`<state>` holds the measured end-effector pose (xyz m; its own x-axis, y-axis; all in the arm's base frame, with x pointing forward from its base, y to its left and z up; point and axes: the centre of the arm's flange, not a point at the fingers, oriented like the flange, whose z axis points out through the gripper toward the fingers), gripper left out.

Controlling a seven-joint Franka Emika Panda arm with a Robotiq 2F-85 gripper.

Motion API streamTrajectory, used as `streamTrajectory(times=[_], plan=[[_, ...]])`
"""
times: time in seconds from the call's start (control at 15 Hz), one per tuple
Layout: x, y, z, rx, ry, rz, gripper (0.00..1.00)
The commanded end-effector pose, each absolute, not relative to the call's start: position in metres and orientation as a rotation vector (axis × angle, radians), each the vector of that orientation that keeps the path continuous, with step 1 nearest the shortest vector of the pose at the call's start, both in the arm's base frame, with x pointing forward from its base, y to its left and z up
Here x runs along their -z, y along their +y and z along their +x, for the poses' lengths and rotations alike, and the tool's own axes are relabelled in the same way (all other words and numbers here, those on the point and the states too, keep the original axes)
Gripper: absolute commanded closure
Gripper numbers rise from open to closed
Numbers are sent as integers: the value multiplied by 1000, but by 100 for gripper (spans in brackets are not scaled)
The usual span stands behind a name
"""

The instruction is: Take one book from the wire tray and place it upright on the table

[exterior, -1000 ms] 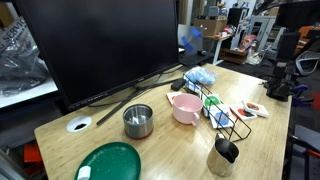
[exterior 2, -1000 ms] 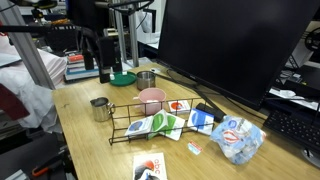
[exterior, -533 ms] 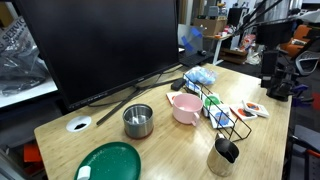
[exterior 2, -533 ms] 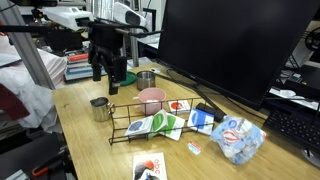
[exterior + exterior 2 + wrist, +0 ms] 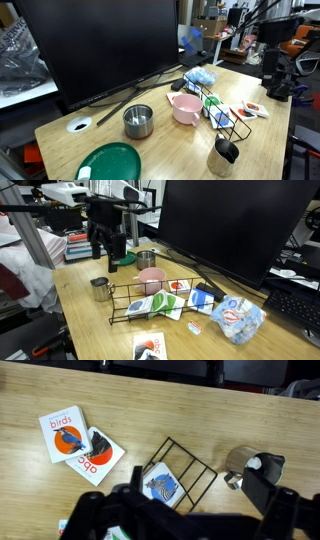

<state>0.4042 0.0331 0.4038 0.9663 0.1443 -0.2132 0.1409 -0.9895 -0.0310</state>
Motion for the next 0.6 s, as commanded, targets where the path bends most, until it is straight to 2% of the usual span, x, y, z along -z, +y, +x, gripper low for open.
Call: streamTrajectory(times=[0.0, 0.53], plan=[[-404, 33, 404, -338, -225, -3100, 0], [-400, 4, 456, -441, -267, -3021, 0]])
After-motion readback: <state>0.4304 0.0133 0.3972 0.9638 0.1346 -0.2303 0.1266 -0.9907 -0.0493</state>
